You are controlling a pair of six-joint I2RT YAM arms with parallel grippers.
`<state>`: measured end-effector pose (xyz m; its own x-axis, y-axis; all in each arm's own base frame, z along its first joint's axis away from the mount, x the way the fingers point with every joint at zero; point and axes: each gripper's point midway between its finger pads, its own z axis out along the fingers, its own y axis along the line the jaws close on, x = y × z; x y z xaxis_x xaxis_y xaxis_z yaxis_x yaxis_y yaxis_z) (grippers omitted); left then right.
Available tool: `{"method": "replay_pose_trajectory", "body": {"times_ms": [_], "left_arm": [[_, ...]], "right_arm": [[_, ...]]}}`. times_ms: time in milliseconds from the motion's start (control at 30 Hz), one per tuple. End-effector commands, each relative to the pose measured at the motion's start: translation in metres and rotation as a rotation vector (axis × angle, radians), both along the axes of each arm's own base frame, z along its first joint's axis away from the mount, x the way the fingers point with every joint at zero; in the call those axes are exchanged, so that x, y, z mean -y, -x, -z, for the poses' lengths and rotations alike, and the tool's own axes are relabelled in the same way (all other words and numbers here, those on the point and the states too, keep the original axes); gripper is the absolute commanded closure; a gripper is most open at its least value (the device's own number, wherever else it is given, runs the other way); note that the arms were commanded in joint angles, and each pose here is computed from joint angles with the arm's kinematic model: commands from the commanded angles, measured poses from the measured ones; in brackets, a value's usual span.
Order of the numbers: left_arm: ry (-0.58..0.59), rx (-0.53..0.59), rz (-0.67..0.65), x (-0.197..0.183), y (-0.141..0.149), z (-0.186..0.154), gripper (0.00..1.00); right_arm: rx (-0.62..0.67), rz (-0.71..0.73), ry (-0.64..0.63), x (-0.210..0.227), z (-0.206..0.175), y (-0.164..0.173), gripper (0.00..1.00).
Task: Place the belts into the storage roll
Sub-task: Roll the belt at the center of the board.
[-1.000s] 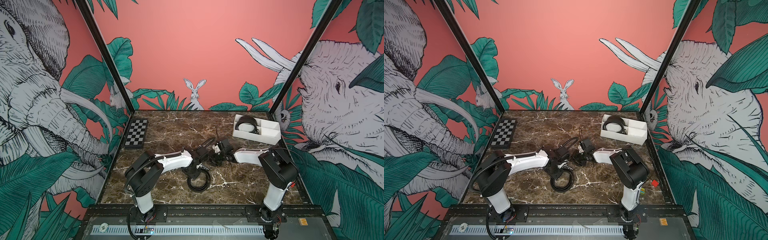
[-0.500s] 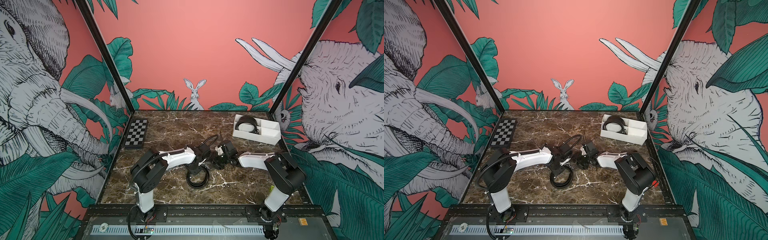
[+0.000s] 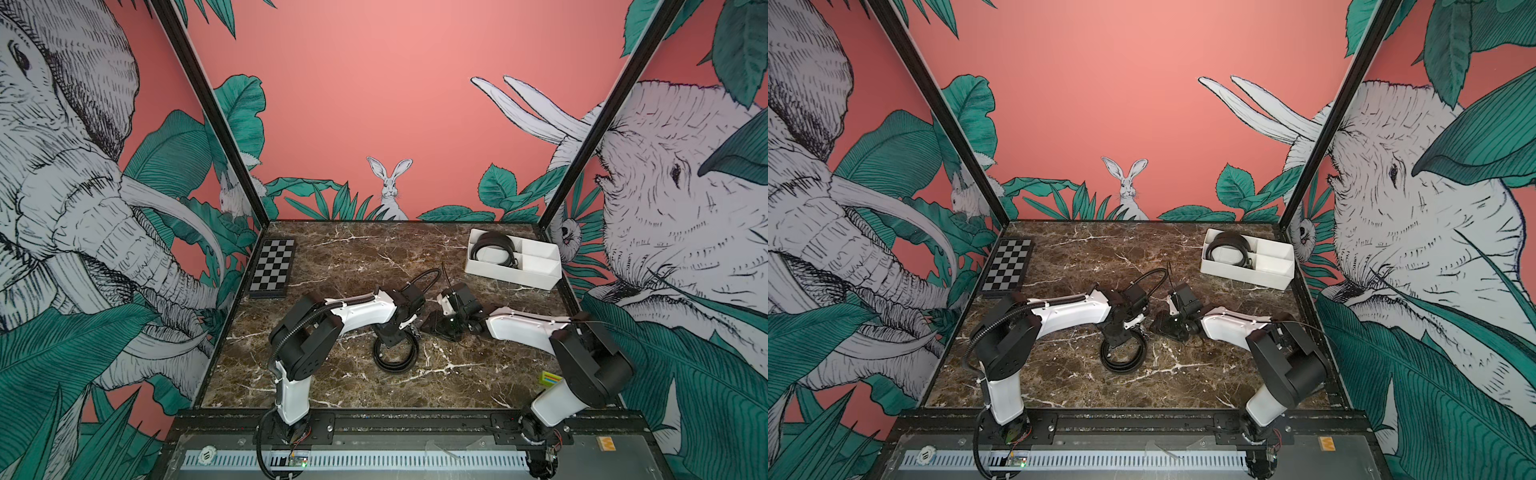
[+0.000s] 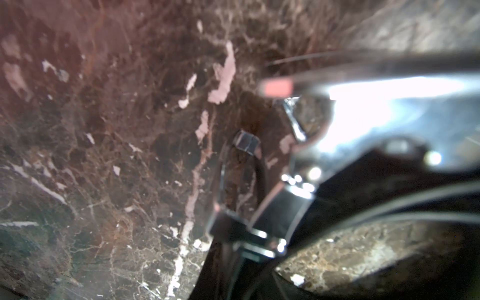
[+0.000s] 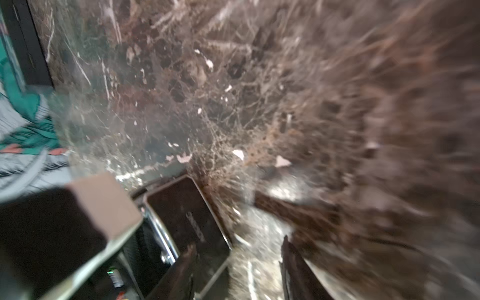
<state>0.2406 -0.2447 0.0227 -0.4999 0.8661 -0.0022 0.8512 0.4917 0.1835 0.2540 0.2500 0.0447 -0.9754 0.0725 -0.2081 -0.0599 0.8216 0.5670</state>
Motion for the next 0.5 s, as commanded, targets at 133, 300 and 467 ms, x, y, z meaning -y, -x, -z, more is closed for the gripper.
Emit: {"method": "replay_pose_trajectory", "body": {"times_ms": [133, 300, 467], "left_arm": [[0.046, 0.085, 0.039, 0.017, -0.036, 0.005, 1.0], [0.067, 0.077, 0.042, 0.022, -0.037, 0.001, 1.0], [0.058, 0.07, 0.048, 0.02, -0.035, 0.005, 1.0]], "right_arm": [[0.273, -0.242, 0.123, -0.001, -0.013, -0.003, 0.41], [0.332, -0.313, 0.072, -0.03, -0.022, -0.005, 0.4], [0.352, -0.243, 0.099, -0.03, -0.016, -0.014, 0.44]]}}
